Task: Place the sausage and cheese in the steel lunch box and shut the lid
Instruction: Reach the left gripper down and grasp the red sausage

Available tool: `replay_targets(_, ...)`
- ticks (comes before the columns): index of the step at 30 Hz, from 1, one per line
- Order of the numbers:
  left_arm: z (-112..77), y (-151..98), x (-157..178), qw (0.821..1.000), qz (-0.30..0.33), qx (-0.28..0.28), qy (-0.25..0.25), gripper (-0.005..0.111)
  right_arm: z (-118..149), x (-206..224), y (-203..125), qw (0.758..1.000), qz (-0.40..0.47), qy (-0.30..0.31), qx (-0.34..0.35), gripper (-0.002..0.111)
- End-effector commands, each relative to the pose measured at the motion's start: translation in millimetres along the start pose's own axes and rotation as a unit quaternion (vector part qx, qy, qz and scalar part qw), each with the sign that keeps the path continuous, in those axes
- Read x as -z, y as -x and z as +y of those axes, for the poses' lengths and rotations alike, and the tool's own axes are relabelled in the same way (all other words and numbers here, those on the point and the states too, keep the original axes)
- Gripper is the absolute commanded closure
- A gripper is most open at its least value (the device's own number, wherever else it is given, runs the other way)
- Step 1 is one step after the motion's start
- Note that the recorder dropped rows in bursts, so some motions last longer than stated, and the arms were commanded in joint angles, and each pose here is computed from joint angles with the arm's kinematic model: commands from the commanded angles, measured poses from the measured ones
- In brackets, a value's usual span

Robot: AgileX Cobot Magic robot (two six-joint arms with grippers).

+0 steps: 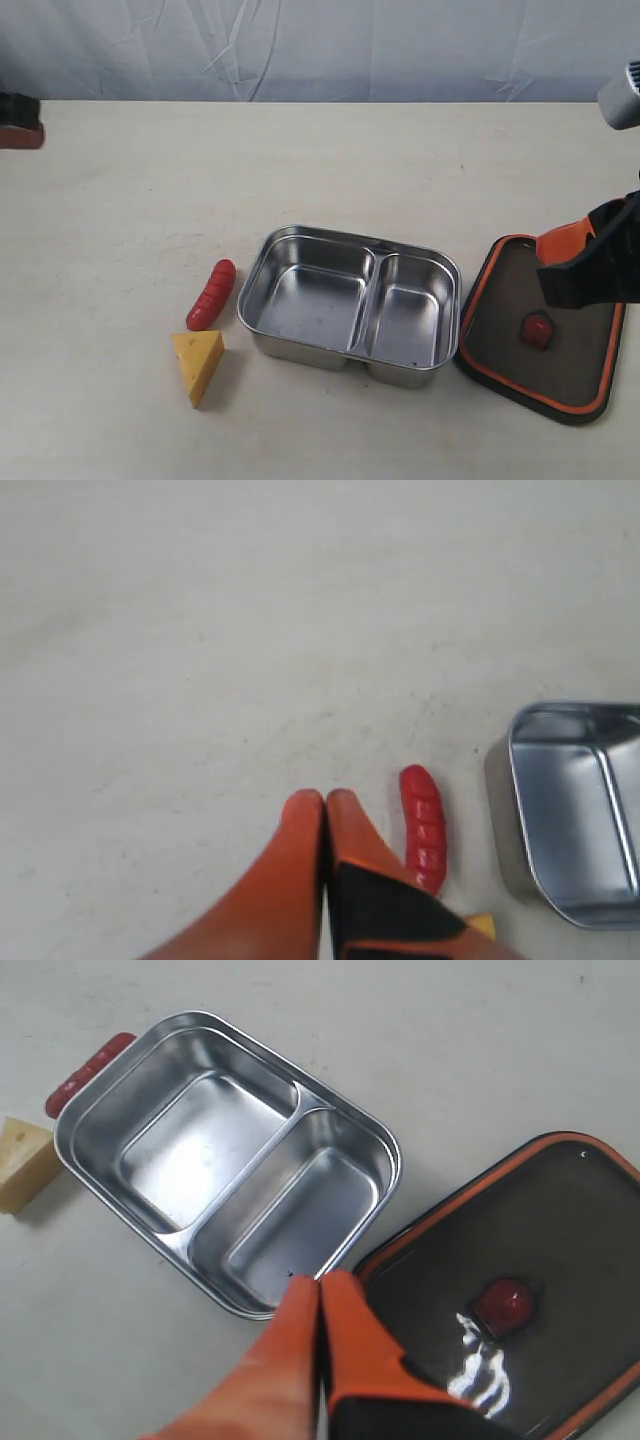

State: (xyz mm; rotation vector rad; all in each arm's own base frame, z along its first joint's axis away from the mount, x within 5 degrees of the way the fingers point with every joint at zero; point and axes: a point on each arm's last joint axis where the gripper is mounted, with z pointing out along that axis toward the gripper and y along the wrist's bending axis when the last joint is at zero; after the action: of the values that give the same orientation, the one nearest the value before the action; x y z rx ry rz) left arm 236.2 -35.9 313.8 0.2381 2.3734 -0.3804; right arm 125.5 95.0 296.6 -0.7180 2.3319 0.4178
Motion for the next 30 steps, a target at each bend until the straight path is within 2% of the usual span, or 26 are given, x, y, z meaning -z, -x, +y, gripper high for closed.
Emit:
replay_targets(1,-15.8,-4.0,-48.2,0.995,0.079,-0.03,-0.043,0.107,-1.0,2.4,1.3,1.0,-0.003,-0.007,0.012,0.108)
replay_targets(6,-30.7,-19.3,-97.7,0.983,0.147,-0.081,-0.07,0.107,-1.4,2.4,0.6,1.0,0.0,-0.01,0.011,0.108)
replay_targets(8,-31.9,-25.5,-114.7,0.979,0.168,-0.086,-0.073,0.101,-1.5,2.5,-0.5,1.0,0.007,-0.01,0.012,0.108)
replay_targets(9,-31.6,-28.2,-122.3,0.978,0.175,-0.085,-0.071,0.097,-1.7,2.5,-0.7,1.0,0.008,-0.011,0.013,0.108)
replay_targets(14,-28.7,-39.3,-148.0,0.974,0.206,-0.049,-0.082,0.058,-2.2,2.5,-1.5,1.0,0.012,-0.014,0.016,0.108)
replay_targets(16,-29.4,-42.4,-154.9,0.972,0.211,-0.038,-0.092,0.048,-2.8,2.5,-1.6,1.0,0.013,-0.017,0.02,0.108)
replay_targets(19,-31.3,-47.4,-163.4,0.968,0.221,-0.037,-0.115,0.046,-3.5,2.5,-1.6,0.999,0.013,-0.021,0.023,0.108)
replay_targets(25,-32.2,-49.2,-168.2,0.968,0.22,-0.039,-0.114,0.048,-4.1,2.6,-2.0,0.999,0.015,-0.024,0.027,0.108)
replay_targets(27,-38.1,-50.2,-169.3,0.968,0.219,-0.054,-0.114,0.048,-4.1,2.6,-2.2,0.999,0.016,-0.024,0.027,0.108)
replay_targets(30,-56.5,-52.4,-175.5,0.968,0.197,-0.127,-0.089,0.048,-4.4,2.6,-2.2,0.999,0.016,-0.025,0.028,0.108)
